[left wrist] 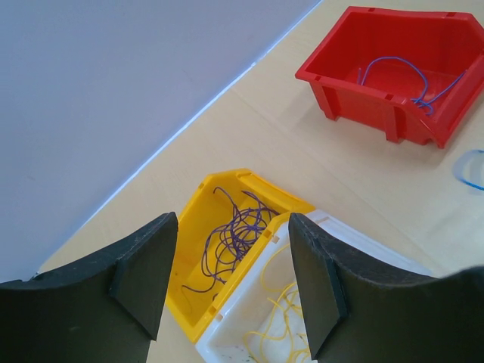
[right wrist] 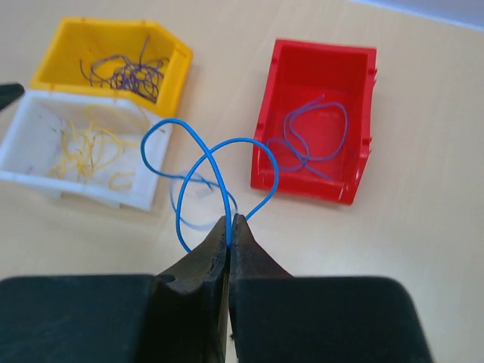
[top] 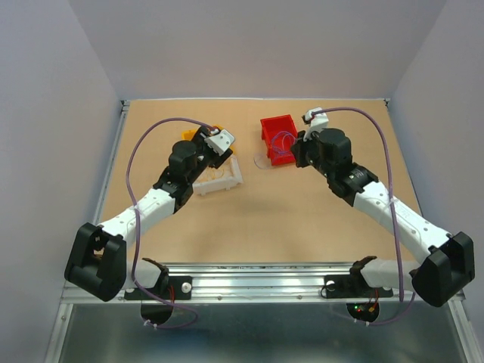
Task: Untangle the cables
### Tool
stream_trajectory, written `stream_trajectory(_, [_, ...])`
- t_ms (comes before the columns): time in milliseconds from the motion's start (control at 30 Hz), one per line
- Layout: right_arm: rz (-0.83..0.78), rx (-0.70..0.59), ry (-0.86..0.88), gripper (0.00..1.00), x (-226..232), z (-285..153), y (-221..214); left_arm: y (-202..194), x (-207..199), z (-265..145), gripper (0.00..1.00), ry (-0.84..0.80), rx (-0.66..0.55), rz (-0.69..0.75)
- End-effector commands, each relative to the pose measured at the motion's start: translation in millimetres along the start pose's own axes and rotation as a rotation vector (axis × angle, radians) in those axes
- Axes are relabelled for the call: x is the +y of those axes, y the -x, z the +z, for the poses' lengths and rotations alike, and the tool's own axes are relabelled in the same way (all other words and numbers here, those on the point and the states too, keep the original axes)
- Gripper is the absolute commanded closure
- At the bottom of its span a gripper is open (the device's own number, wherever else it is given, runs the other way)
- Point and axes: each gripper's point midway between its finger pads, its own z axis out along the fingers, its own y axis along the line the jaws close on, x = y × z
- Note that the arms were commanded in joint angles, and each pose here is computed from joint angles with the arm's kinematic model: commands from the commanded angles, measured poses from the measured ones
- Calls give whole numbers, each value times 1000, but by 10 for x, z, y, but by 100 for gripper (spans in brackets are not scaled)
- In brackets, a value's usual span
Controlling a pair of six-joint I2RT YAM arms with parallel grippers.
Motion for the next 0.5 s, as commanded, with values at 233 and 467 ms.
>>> stream_trajectory(233, [-17, -311, -171, 99, -232, 69, 1013, 143, 38, 14, 28, 19, -56, 15])
stream_trajectory(467, [37, -437, -194, 100, -290, 380, 1299, 108, 35, 40, 28, 20, -45, 16])
